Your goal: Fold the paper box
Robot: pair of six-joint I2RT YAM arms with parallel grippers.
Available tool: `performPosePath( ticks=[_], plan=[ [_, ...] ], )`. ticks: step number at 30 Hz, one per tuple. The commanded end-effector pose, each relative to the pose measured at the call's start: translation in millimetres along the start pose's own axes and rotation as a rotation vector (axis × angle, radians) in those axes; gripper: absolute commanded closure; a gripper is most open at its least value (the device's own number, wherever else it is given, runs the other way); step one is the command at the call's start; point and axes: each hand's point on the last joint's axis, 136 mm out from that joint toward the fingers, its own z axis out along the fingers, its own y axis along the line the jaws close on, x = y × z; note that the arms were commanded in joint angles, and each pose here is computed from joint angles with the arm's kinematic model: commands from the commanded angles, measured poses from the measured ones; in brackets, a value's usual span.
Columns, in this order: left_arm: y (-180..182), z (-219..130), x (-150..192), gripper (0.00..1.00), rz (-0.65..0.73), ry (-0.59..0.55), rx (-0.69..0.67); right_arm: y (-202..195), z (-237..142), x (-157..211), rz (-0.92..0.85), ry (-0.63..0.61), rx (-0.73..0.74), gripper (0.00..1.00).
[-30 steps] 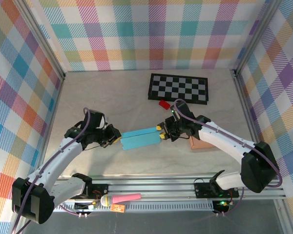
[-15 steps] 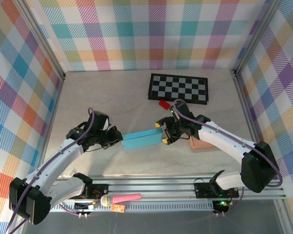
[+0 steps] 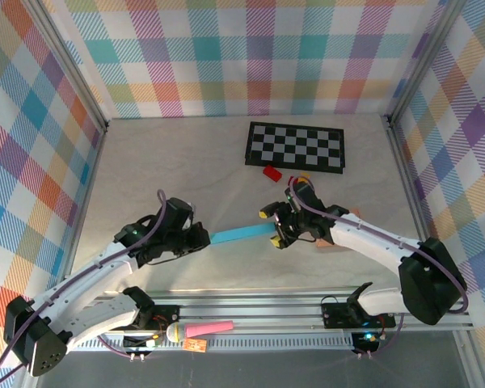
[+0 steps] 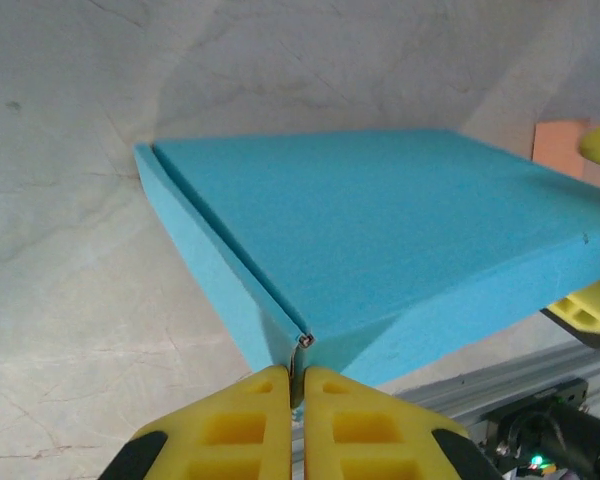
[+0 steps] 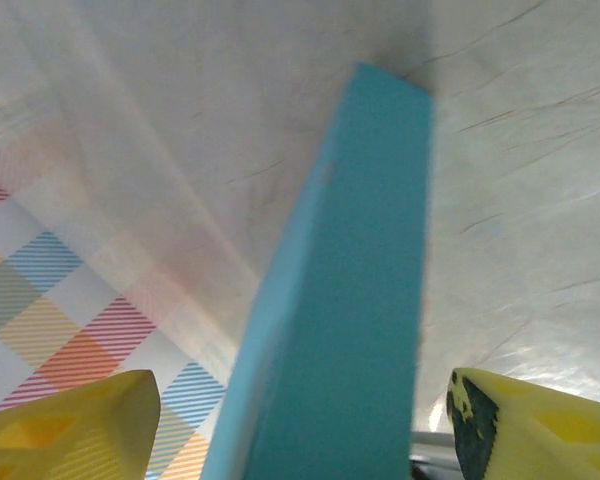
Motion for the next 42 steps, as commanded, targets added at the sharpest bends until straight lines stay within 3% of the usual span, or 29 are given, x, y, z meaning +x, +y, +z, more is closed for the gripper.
performPosePath(
  ticks=[1,10,14,16,20,23,24,25,26,27,32,35,37,38,42],
  plan=[
    [11.7,8.9,8.6,0.90,0.027,-0.021,-0.062,18.8,1.5,-2.9,-0.099,0.018,-0.113,0.24],
    [24.4,39.5,15.1,0.83,0.008,-0.018,-0.084,20.4,51.2,-11.1,-0.303,0.150,-0.227,0.30],
    [20.3,32.7,7.0,0.76,0.012,-0.038,-0.101,4.4,46.8,-19.7,-0.293,0.099,-0.121,0.29],
    [19.2,26.3,4.0,0.66,0.011,-0.047,-0.111,-11.5,31.7,-25.7,-0.293,0.045,0.001,0.27],
    [14.8,9.4,-6.5,0.54,0.003,-0.077,-0.120,-30.3,-11.8,-36.6,-0.303,-0.049,0.168,0.26],
    [0.9,-13.8,-29.2,0.43,-0.004,-0.153,-0.071,-16.4,-57.9,-46.5,-0.424,-0.164,0.204,0.23],
    [-5.5,-22.6,-39.4,0.40,-0.007,-0.184,-0.045,-8.7,-73.7,-50.3,-0.476,-0.204,0.203,0.00],
    [-9.6,-31.0,-49.8,0.37,-0.010,-0.214,-0.025,-1.6,-89.1,-54.1,-0.529,-0.247,0.202,0.01],
    [-13.4,-38.3,-59.0,0.27,-0.009,-0.241,-0.007,4.7,-102.3,-58.3,-0.575,-0.291,0.197,0.01],
    [-15.3,-46.3,-69.7,0.01,-0.008,-0.274,0.001,11.5,-117.9,-62.3,-0.643,-0.347,0.195,0.01],
    [-8.8,-85.2,-110.1,0.00,0.045,-0.442,-0.056,30.2,-206.1,-96.2,-0.850,-0.770,0.261,0.01],
    [31.5,-108.9,-128.4,0.00,0.047,-0.576,-0.316,18.5,-241.0,-127.2,-0.874,-1.002,0.375,0.01],
    [80.7,-132.5,-131.2,0.00,-0.033,-0.699,-0.582,11.1,-239.8,-140.9,-0.945,-1.068,0.376,0.01],
    [95.1,-137.2,-132.0,0.00,0.003,-0.740,-0.666,5.2,-237.8,-147.8,-0.959,-1.105,0.365,0.01],
    [118.4,-115.8,-132.7,0.00,0.217,-0.796,-0.742,-26.7,-216.0,-174.7,-0.994,-1.208,0.380,0.01]
  ],
)
